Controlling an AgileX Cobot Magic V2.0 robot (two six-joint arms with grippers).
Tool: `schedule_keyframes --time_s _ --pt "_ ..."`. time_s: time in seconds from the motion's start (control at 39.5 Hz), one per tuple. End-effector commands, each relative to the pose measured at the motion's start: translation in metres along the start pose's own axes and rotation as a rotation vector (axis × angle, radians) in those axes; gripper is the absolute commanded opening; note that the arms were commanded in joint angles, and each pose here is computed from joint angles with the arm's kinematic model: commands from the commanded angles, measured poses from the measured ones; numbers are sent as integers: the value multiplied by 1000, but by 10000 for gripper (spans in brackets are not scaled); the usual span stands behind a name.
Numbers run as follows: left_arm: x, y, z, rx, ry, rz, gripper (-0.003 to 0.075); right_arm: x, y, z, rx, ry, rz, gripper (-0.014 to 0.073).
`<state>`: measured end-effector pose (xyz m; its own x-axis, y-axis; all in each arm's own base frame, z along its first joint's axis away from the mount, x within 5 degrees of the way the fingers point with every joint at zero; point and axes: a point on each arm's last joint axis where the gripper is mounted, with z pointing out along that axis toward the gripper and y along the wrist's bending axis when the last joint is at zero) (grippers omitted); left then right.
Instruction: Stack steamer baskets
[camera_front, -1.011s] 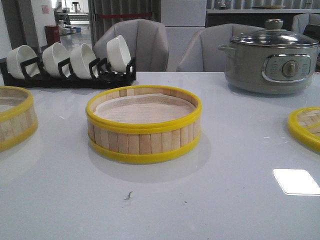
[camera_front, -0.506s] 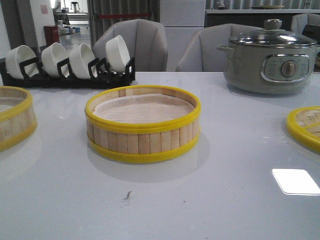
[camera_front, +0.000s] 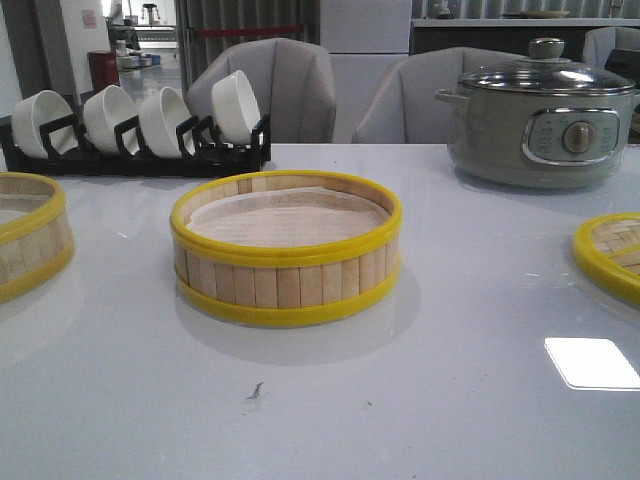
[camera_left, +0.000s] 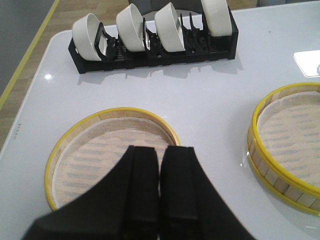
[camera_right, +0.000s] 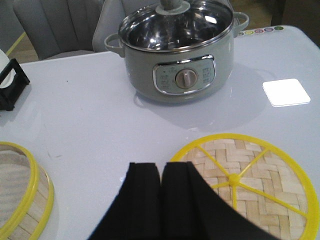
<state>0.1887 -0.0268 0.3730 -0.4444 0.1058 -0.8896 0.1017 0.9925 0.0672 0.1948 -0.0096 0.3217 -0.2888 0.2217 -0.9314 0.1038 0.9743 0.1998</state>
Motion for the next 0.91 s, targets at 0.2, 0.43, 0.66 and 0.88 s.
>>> schedule_keyframes --time_s 0.2,0.43,0.66,0.88 --pt "-11 -5 15 25 -18 -22 385 -7 1 3 7 41 -4 490" --pt "-1 -11 54 37 95 -28 541 -5 1 3 9 63 -4 437" --pt "12 -20 113 59 155 -21 526 -4 1 3 10 69 -3 426" --pt "17 -27 177 57 248 -1 526 -4 1 3 10 69 -3 426"
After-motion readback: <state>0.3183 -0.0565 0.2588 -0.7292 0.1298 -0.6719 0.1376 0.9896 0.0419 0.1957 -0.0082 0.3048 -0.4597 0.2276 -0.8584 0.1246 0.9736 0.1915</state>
